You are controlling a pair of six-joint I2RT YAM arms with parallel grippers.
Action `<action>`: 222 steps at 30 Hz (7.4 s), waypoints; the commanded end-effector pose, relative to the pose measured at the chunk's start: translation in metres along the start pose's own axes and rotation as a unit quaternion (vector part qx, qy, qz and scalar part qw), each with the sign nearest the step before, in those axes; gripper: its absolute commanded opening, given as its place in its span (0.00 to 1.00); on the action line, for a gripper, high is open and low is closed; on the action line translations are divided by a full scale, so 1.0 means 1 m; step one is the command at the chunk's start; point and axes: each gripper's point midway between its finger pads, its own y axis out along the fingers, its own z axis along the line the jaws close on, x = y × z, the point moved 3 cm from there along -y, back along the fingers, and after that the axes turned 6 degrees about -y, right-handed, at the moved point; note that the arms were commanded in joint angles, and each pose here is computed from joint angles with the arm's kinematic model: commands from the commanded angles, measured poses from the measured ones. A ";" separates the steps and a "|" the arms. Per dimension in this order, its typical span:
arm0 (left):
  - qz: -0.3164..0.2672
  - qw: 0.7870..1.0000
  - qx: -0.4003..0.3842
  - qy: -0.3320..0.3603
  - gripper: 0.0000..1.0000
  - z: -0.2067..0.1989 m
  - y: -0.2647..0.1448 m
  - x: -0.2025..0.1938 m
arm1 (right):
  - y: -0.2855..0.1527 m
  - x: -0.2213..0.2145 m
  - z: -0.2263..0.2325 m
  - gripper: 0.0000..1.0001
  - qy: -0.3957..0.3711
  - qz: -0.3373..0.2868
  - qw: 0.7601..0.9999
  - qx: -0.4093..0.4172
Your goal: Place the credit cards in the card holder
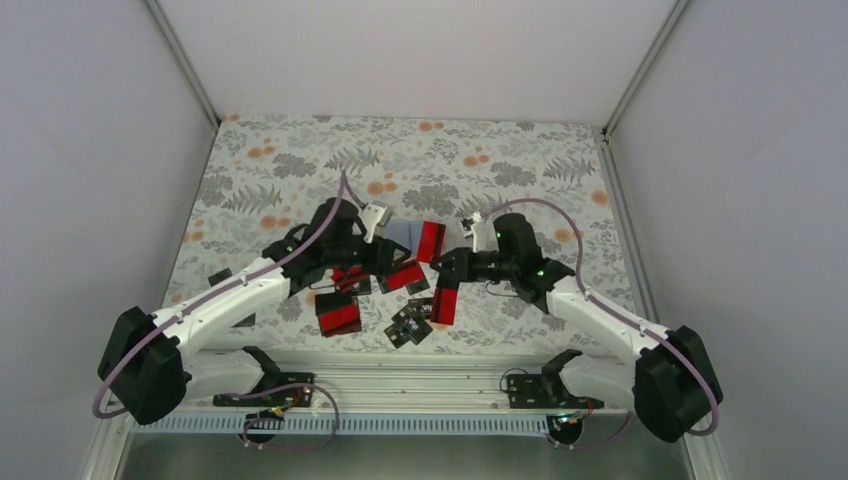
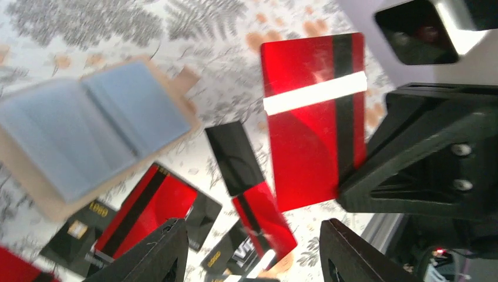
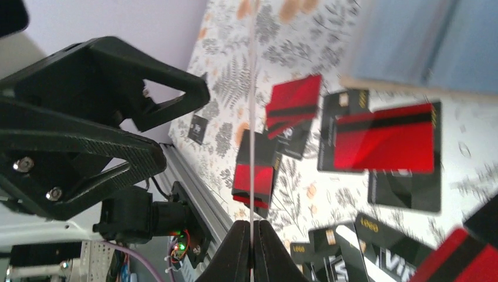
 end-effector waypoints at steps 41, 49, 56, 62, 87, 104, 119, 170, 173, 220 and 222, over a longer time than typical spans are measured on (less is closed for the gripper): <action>-0.069 0.942 -0.324 0.051 0.31 -0.023 -0.030 0.073 | -0.016 0.070 0.057 0.04 -0.194 0.040 0.944 0.262; -0.067 0.939 -0.334 0.044 0.22 -0.028 -0.025 0.075 | -0.014 0.067 0.061 0.04 -0.202 0.047 0.940 0.271; -0.063 0.940 -0.333 0.035 0.03 -0.027 -0.020 0.075 | -0.012 0.066 0.062 0.04 -0.203 0.049 0.941 0.267; -0.071 0.962 -0.265 0.005 0.02 -0.007 -0.006 0.079 | -0.001 0.081 0.042 0.53 -0.179 0.024 0.967 0.181; -0.021 0.983 -0.035 -0.178 0.02 0.104 0.086 0.055 | 0.085 0.099 -0.078 0.48 0.021 0.062 0.997 -0.039; 0.006 0.979 0.000 -0.203 0.02 0.124 0.117 0.053 | 0.085 0.086 -0.156 0.38 0.057 0.073 0.977 -0.190; 0.026 0.975 0.007 -0.222 0.02 0.129 0.126 0.042 | 0.086 0.053 -0.181 0.09 0.082 0.097 0.968 -0.214; 0.104 0.952 -0.041 -0.286 0.02 0.123 0.145 0.017 | 0.086 0.035 -0.181 0.04 0.086 0.119 0.969 -0.197; 0.106 0.952 -0.042 -0.283 0.02 0.125 0.149 0.017 | 0.087 0.036 -0.181 0.04 0.086 0.120 0.970 -0.195; 0.113 0.961 -0.007 -0.254 0.29 0.111 0.157 0.015 | 0.083 0.045 -0.175 0.05 0.074 0.120 0.970 -0.200; 0.108 0.962 0.006 -0.251 0.32 0.112 0.153 0.017 | 0.082 0.048 -0.173 0.05 0.070 0.117 0.970 -0.203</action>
